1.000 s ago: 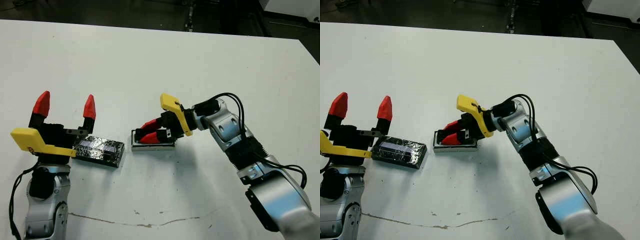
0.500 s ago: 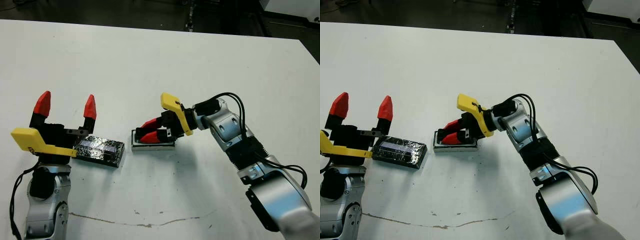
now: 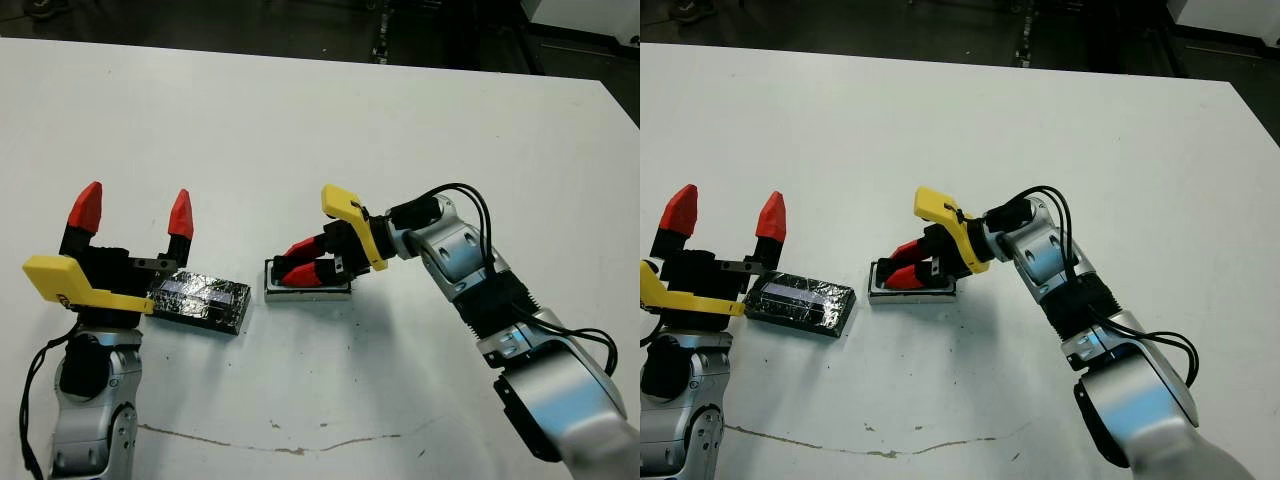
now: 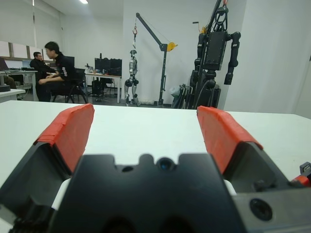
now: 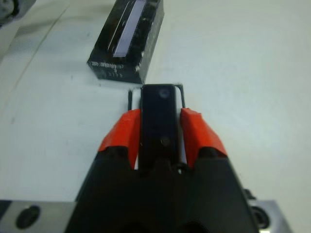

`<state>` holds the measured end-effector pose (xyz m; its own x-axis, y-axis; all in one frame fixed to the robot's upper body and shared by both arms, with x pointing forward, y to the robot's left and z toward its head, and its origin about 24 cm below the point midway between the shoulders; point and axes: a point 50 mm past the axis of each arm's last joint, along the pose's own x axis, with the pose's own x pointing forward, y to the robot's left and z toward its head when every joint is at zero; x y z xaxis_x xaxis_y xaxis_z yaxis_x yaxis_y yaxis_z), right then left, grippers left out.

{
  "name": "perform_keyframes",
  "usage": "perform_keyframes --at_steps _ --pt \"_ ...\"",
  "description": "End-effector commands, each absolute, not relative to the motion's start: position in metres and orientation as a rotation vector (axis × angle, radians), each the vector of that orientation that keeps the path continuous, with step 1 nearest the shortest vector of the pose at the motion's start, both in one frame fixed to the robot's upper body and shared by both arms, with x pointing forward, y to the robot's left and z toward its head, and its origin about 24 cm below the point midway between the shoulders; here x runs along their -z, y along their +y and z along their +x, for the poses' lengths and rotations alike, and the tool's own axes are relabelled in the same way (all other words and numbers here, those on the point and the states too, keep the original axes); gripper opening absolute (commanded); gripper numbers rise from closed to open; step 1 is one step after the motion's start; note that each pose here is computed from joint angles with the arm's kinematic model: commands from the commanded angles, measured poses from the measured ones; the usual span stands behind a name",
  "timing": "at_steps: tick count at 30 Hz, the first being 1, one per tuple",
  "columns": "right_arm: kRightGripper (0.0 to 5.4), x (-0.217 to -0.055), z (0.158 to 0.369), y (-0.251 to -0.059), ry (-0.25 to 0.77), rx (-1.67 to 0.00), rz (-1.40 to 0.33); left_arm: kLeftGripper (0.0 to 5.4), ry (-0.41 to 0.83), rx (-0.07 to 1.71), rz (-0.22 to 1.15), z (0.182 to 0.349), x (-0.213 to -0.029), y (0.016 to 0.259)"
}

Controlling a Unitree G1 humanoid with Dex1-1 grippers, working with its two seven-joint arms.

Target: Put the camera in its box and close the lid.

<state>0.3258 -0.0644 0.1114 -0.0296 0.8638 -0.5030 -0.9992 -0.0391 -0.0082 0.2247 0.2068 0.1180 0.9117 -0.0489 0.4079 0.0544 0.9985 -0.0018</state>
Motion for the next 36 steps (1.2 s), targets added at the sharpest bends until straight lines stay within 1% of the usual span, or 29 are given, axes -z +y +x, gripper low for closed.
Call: perform_keyframes --at_steps 1,8,13,15,19,23,25,27,30,34,36 --pt "2.78 -0.109 0.329 -0.075 0.416 -1.558 -0.476 5.40 -0.403 0.059 -0.008 0.224 -0.116 0.207" --pt "3.79 -0.113 0.329 -0.076 0.383 -1.589 -0.512 5.40 -0.402 0.067 -0.022 0.224 -0.115 0.206" --pt "4.54 -0.116 0.330 -0.077 0.375 -1.591 -0.499 5.40 -0.402 0.067 -0.015 0.223 -0.115 0.207" --pt "4.85 -0.120 0.331 -0.079 0.369 -1.589 -0.489 5.40 -0.403 0.062 -0.006 0.223 -0.115 0.207" --pt "5.39 -0.132 0.334 -0.086 0.291 -1.587 -0.462 5.40 -0.403 0.058 -0.003 0.223 -0.114 0.206" --pt "5.39 -0.146 0.335 -0.098 0.221 -1.574 -0.428 5.40 -0.404 0.063 -0.014 0.223 -0.114 0.206" --pt "5.39 -0.154 0.332 -0.107 0.154 -1.546 -0.413 5.40 -0.406 0.067 -0.020 0.223 -0.114 0.206" --pt "5.39 -0.161 0.328 -0.120 0.109 -1.498 -0.353 5.40 -0.407 0.071 -0.021 0.224 -0.114 0.206" --pt "5.39 -0.163 0.316 -0.140 0.092 -1.368 -0.196 5.40 -0.405 0.071 -0.021 0.224 -0.114 0.206" --pt "5.39 -0.161 0.294 -0.166 0.015 -1.054 -0.122 5.40 -0.399 0.067 -0.005 0.224 -0.114 0.207" --pt "5.30 -0.154 0.282 -0.177 -0.025 -0.877 -0.096 5.40 -0.393 0.064 0.034 0.223 -0.115 0.208"
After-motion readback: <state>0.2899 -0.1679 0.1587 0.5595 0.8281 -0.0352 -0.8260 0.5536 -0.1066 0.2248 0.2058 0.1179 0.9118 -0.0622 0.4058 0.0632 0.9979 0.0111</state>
